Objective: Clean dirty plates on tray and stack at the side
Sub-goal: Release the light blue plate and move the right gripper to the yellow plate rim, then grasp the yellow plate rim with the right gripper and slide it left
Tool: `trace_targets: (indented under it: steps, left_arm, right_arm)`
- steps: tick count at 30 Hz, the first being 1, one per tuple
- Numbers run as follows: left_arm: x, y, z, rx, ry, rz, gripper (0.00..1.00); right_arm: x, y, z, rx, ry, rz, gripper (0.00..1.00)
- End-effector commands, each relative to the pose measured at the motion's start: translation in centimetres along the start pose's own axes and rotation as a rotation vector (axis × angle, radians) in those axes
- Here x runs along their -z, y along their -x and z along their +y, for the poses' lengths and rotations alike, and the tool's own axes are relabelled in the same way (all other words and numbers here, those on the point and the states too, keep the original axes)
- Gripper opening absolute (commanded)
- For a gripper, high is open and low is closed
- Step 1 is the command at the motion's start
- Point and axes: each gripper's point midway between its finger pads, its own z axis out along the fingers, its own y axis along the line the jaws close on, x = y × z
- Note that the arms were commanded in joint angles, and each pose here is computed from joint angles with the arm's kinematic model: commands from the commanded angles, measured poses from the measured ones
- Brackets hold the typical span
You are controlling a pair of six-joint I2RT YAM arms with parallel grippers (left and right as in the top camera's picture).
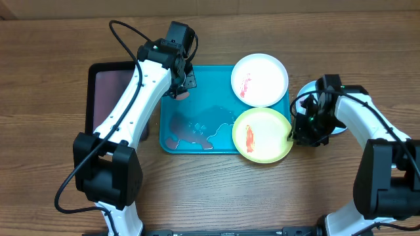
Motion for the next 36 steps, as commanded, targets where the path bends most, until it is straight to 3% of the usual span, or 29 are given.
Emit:
trace_targets:
  steps: [1, 29, 36]
  left_arm:
    - [-0.1, -0.1, 0.0, 0.01, -0.003, 0.003, 0.04]
    - [-0.1, -0.4, 0.2, 0.007, 0.004, 0.016, 0.04]
    - [-0.1, -0.4, 0.2, 0.007, 0.004, 0.016, 0.04]
  right_arm:
    - [0.4, 0.2, 0.4, 0.005, 0.012, -0.023, 0.24]
    - [-0.4, 0.7, 2.2, 0.058, 0.006, -0.052, 0.22]
    - [-0.4, -0.3, 2.7, 0.019, 0.043, -0.009, 0.04]
